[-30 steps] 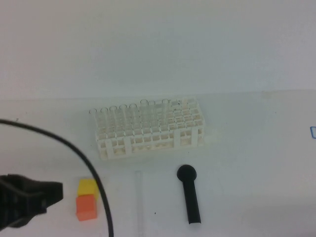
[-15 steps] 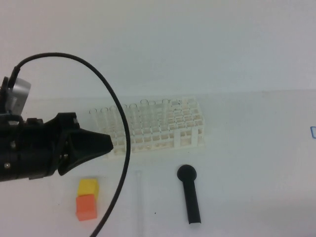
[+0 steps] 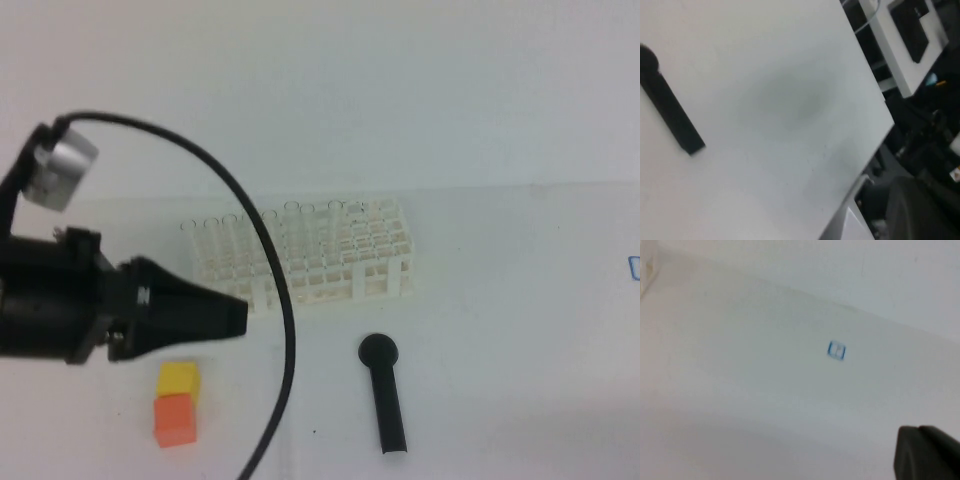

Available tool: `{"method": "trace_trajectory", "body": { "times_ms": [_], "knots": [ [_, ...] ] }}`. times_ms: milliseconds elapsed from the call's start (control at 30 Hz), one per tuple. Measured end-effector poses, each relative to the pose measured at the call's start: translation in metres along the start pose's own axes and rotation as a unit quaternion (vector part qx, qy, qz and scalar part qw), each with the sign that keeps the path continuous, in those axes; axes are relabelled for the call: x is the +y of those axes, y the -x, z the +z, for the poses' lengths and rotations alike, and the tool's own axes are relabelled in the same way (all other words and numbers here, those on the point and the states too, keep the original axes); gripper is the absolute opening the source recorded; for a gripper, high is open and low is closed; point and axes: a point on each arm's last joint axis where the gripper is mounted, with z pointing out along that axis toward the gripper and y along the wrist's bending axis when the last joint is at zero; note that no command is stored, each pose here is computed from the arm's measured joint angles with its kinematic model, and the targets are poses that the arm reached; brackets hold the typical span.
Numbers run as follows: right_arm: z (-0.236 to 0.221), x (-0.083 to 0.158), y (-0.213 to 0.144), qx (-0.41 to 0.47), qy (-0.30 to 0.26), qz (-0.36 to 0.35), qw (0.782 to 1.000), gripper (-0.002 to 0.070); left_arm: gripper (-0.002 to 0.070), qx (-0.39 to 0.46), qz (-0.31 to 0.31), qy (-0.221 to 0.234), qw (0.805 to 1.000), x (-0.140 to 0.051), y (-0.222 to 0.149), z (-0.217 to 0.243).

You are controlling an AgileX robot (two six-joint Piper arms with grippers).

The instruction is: Place the test tubes

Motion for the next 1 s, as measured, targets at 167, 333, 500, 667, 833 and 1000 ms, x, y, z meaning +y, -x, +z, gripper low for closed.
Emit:
{"method": "trace_trajectory", "body": {
  "times_ms": [167,333,500,667,833,1000],
  "knots": [
    [-0.003,-0.003,0.023,-0.131,-0.006,0.092,0.987,-0.0001,0.0,-0.042,-0.012,0.083,0.996,-0.027,0.04,-0.035],
    [-0.011,-0.012,0.041,-0.247,-0.027,0.164,0.955,-0.0001,0.0,-0.006,-0.039,0.211,0.977,-0.023,0.051,-0.052],
    [-0.02,-0.02,0.053,-0.338,-0.006,0.314,0.887,-0.0001,0.0,0.046,-0.022,0.277,0.96,-0.026,0.042,-0.033],
    [-0.026,-0.018,0.068,-0.248,0.029,0.334,0.909,-0.0001,0.0,0.093,0.022,0.36,0.928,-0.037,0.034,0.002],
    [-0.041,-0.026,0.101,-0.124,0.03,0.261,0.957,-0.0001,0.0,0.12,0.029,0.367,0.922,-0.045,0.03,0.055],
    [-0.034,-0.031,0.126,0.047,0.054,0.118,0.99,-0.0001,0.0,0.154,0.009,0.356,0.922,-0.036,0.028,0.088]
  ]
}}
